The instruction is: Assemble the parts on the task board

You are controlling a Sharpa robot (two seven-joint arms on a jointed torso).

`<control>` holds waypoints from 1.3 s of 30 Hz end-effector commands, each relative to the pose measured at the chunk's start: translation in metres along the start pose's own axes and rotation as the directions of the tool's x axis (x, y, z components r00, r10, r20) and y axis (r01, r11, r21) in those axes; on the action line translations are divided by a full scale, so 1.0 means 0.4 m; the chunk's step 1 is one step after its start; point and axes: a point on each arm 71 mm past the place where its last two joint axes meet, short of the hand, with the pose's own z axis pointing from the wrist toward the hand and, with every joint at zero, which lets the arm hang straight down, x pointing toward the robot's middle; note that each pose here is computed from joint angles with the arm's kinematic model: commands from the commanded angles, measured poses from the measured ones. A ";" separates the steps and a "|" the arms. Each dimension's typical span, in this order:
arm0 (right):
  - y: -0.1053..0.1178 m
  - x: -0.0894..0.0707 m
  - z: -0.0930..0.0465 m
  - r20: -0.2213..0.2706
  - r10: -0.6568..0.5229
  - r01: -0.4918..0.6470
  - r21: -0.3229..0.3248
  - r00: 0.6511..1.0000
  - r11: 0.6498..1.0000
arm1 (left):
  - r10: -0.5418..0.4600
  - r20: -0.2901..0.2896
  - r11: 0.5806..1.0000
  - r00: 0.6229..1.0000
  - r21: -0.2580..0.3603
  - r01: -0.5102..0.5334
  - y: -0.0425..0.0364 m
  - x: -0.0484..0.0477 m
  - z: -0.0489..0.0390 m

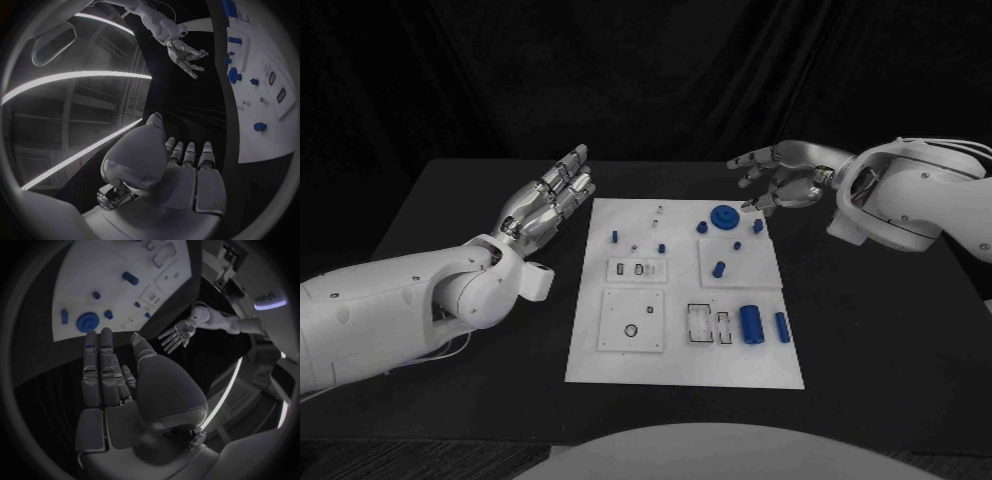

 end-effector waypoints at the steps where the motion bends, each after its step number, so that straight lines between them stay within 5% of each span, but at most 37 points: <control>1: 0.014 -0.009 0.005 0.035 -0.419 0.418 0.022 0.907 0.908 | -0.007 -0.050 0.993 0.999 0.114 0.012 -0.024 0.013 0.000; 13: 0.059 0.006 0.026 0.016 -0.536 0.536 -0.027 0.844 0.844 | -0.020 -0.067 0.997 0.998 0.070 0.025 -0.019 0.016 -0.004; 39: 0.053 0.049 0.069 0.013 -0.537 0.535 -0.094 0.844 0.839 | 0.041 -0.103 0.996 0.994 0.089 -0.032 -0.026 0.023 -0.013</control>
